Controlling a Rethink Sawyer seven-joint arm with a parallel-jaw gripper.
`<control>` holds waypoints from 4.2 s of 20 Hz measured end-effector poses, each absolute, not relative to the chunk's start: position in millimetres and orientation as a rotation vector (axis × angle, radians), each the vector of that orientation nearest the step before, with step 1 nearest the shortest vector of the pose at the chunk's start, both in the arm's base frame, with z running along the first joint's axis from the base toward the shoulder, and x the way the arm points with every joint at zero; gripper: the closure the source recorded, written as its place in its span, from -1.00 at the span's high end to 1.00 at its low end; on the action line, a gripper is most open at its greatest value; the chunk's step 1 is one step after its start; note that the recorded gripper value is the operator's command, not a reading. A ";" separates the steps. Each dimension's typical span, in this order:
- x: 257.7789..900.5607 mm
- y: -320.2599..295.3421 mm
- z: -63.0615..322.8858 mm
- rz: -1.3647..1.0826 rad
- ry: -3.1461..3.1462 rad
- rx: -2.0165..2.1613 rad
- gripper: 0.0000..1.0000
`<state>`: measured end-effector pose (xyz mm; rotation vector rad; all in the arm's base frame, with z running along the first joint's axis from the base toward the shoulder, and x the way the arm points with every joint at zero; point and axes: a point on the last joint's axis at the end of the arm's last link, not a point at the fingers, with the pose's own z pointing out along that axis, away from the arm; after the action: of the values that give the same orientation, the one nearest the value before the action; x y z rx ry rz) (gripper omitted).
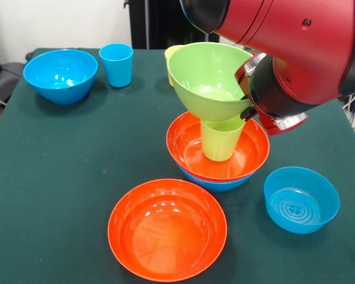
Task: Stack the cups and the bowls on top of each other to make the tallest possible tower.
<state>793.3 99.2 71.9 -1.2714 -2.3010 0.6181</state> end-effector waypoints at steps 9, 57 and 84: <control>793.2 100.4 71.5 0.614 -2.302 -1.269 -1.00; 793.2 117.3 71.9 0.617 -2.327 -1.243 -1.00; 809.6 133.7 75.8 0.594 -2.409 -1.204 -1.00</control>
<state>809.6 133.7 75.8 -1.2035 -2.4086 0.5943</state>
